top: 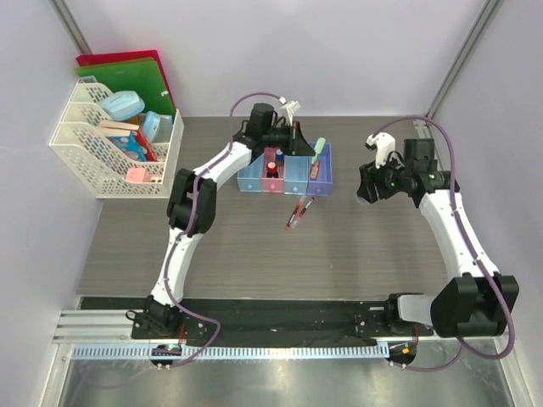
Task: Sort the stationery into containers
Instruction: Place the stationery in the storage box.
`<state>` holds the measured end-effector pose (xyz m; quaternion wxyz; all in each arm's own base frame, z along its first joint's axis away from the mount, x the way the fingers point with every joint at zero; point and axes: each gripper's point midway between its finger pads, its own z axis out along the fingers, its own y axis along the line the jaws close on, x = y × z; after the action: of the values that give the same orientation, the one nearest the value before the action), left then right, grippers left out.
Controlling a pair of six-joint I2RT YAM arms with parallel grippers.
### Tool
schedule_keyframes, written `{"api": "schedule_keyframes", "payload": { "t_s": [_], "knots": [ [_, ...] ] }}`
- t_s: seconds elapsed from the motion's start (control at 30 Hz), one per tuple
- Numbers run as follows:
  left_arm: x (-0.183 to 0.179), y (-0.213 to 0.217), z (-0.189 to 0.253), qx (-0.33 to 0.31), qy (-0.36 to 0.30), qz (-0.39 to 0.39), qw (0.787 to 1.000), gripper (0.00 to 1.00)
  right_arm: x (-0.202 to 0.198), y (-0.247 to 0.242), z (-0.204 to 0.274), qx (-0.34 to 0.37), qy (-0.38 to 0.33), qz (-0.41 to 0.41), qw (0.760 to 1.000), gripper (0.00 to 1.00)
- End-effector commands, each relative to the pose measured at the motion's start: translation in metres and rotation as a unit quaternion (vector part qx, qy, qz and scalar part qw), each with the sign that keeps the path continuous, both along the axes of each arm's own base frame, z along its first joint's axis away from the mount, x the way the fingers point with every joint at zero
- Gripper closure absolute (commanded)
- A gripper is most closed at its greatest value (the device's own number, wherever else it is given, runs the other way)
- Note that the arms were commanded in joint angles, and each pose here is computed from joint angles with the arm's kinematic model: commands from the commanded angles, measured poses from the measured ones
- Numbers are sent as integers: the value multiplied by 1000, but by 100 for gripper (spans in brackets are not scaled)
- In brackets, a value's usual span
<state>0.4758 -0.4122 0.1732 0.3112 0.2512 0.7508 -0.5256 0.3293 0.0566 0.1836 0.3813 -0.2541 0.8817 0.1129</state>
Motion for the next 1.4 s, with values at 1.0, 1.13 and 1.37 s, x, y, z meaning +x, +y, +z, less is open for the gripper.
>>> {"api": "schedule_keyframes", "payload": {
  "t_s": [1.0,1.13,1.37],
  "knots": [
    [-28,27,22,92,-210,-66,971,54,-23,67,102,170,-88,129,973,82],
    [-75,46,-18,211,-311,-97,922,45,-19,81,114,216,-74,152,962,82],
    [-148,65,-23,240,-379,-99,888,41,-15,92,139,298,-34,190,935,82]
  ]
}}
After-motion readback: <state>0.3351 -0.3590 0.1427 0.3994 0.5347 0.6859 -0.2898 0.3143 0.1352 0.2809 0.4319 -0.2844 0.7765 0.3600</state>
